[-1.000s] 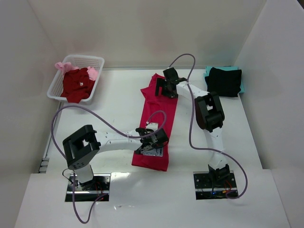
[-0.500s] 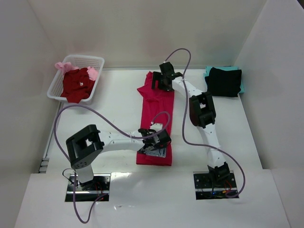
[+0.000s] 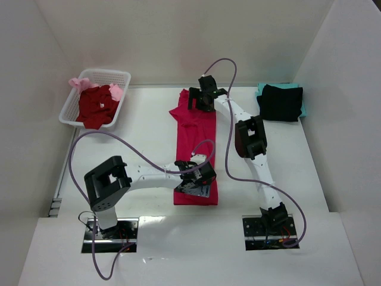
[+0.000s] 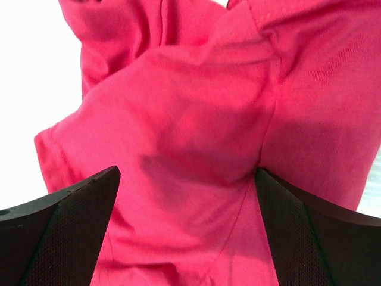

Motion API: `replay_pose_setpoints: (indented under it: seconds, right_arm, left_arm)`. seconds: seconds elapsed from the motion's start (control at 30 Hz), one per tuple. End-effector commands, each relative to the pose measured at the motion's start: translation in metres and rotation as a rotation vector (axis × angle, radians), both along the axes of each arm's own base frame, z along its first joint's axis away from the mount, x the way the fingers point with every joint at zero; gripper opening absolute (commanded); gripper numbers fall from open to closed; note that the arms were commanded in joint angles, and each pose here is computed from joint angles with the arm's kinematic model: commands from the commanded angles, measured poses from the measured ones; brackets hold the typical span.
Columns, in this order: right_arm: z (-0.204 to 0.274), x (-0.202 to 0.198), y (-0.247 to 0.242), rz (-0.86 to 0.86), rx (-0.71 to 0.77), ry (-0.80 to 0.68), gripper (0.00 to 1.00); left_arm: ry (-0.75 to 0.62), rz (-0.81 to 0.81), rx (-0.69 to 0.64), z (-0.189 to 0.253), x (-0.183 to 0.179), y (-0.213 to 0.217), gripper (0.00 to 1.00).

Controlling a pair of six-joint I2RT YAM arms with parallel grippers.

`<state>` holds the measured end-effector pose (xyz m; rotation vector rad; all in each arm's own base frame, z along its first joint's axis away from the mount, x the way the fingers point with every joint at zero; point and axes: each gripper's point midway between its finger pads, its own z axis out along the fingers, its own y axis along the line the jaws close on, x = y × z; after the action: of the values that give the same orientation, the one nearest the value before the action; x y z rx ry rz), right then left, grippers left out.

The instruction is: Fold and stack the t-shirts

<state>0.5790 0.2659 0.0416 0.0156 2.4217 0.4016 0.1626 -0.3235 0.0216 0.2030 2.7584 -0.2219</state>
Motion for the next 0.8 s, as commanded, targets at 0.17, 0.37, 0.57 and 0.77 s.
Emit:
replay_pose_setpoints:
  seconds: [0.17, 0.37, 0.57, 0.77]
  right_arm:
    - [0.142, -0.022, -0.009, 0.022, 0.085, -0.184, 1.0]
    - [0.206, -0.083, -0.041, 0.003, 0.152, -0.27, 1.0]
    - [0.155, -0.161, -0.07, -0.044, 0.147, -0.129, 1.0]
    - [0.106, -0.222, -0.077, -0.026, 0.165, 0.011, 1.0]
  left_arm:
    - [-0.092, 0.01, -0.108, 0.081, 0.004, 0.0, 0.99]
    - [-0.229, 0.051, -0.238, 0.149, 0.012, 0.018, 0.99]
    - [-0.393, 0.142, -0.341, 0.187, 0.038, 0.045, 0.99]
    - [-0.433, 0.237, -0.274, 0.192, 0.087, 0.088, 0.99]
